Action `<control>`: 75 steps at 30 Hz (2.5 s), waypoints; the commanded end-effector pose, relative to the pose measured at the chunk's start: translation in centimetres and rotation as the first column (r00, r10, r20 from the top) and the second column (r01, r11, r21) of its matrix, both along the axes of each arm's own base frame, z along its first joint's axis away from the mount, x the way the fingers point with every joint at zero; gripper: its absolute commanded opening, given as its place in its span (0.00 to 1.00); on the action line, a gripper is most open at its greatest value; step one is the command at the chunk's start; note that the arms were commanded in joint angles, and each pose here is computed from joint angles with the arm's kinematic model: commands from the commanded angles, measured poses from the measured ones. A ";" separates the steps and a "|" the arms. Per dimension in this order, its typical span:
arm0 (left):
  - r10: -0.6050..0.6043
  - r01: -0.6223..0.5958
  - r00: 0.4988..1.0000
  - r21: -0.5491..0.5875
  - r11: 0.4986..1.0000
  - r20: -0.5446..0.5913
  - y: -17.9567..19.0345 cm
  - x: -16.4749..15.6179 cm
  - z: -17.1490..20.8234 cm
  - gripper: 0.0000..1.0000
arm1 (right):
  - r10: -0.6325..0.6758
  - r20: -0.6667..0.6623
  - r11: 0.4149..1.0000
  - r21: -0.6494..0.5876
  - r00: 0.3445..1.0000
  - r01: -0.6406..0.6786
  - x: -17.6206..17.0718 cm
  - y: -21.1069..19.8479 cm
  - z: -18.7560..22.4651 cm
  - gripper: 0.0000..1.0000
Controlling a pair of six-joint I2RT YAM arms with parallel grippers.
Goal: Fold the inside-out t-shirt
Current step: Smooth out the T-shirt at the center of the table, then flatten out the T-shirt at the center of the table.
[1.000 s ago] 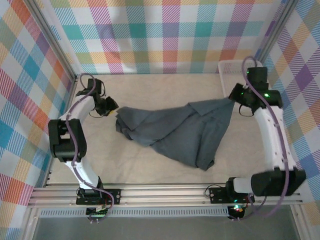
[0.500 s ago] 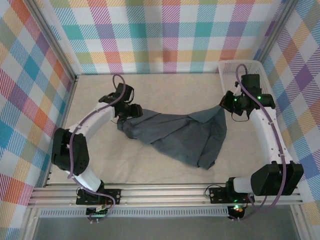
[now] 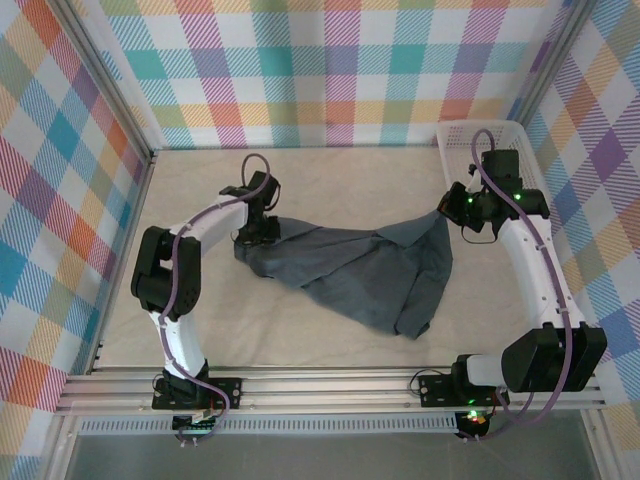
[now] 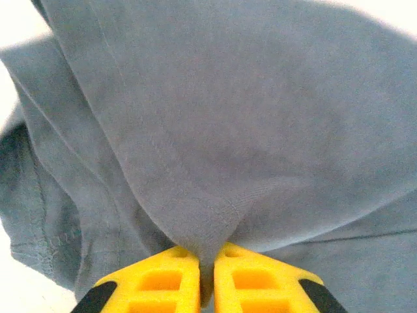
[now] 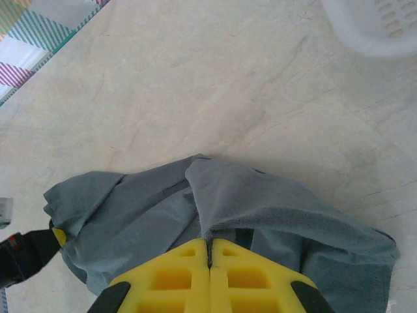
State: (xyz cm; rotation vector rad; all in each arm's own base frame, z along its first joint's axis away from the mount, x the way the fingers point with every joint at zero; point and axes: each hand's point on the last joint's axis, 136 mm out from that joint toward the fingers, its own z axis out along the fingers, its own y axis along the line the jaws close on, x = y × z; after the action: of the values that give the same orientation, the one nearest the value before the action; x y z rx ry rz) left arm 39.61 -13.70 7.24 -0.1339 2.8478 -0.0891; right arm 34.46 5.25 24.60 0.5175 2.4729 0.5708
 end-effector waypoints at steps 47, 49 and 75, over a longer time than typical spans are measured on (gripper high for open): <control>0.451 -0.441 0.886 -0.489 0.753 -0.106 4.7 -1.7 -1.6 0.51 | 0.015 0.044 0.997 0.081 0.999 -0.019 -1.0 1.5 0.8 0.00; 0.450 -0.441 0.887 -0.490 0.752 -0.106 4.7 -1.6 -1.7 0.48 | 0.014 0.042 0.997 0.080 0.999 -0.017 -1.0 1.4 0.7 0.00; 0.399 -0.380 0.913 -0.538 0.753 -0.086 3.1 -0.5 -2.7 0.06 | 0.011 0.040 0.995 0.103 0.999 -0.015 -0.9 1.7 0.8 0.00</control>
State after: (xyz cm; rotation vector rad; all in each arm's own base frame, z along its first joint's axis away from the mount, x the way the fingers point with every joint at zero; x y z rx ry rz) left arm 39.28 -10.48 4.31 -0.8702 2.5823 -0.8294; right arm 33.73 6.52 24.85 0.5307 2.4393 0.6803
